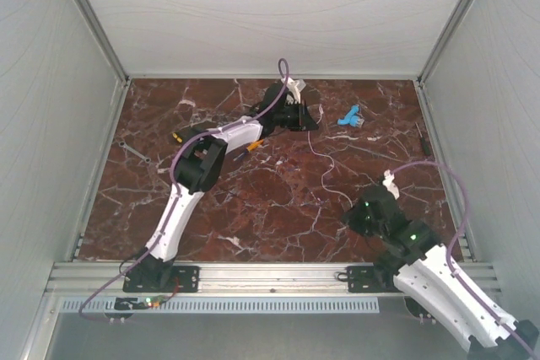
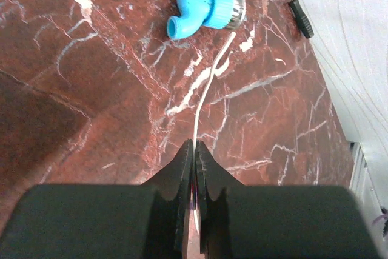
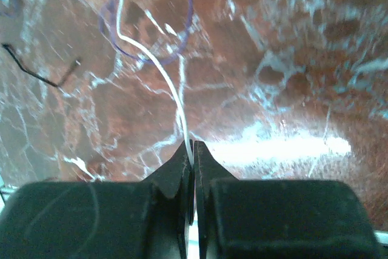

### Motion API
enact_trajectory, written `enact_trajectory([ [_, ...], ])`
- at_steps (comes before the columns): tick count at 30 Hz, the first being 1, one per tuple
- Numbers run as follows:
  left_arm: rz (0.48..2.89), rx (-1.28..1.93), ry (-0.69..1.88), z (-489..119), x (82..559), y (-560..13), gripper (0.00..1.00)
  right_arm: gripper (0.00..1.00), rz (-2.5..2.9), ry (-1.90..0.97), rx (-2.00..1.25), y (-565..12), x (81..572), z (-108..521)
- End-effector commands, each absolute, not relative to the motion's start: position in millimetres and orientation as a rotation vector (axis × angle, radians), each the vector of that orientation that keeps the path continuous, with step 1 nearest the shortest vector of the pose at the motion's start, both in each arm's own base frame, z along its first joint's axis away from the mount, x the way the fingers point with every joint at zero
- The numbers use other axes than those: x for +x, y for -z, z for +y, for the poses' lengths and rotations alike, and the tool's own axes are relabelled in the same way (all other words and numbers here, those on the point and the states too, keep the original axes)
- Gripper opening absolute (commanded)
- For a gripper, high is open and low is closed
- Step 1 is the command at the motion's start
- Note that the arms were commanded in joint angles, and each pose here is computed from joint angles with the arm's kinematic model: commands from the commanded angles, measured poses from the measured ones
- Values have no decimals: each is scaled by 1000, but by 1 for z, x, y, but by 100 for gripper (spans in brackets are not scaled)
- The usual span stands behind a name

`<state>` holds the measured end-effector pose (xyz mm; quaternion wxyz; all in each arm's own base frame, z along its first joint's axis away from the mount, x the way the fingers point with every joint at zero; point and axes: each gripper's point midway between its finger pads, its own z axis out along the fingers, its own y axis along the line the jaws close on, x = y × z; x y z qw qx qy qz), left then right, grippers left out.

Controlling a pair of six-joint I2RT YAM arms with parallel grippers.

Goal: Zip-tie the wires
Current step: Place the cable at the center of the board.

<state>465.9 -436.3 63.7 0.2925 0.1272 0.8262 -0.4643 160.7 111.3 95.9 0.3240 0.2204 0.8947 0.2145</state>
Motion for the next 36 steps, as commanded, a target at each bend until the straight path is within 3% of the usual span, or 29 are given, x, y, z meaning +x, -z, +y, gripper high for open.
enact_trajectory([
  [1, 2191, 394, 1189, -443, 480, -58, 0, 0, 2443, -704, 641, -69, 138, 128],
  [11, 2214, 420, 1198, -446, 479, -37, 0, 0, 2475, -751, 632, -42, 134, 136],
  [15, 2218, 426, 1202, -444, 475, -35, 7, 5, 2496, -785, 614, -39, 132, 141],
  [21, 2193, 443, 1206, -442, 471, -42, 33, 19, 2539, -811, 600, -31, 125, 146],
  [32, 2135, 484, 1182, -436, 464, -63, 82, 28, 2537, -824, 570, -38, 125, 148],
  [36, 2110, 488, 1157, -433, 464, -73, 89, 30, 2509, -832, 520, -47, 130, 149],
])
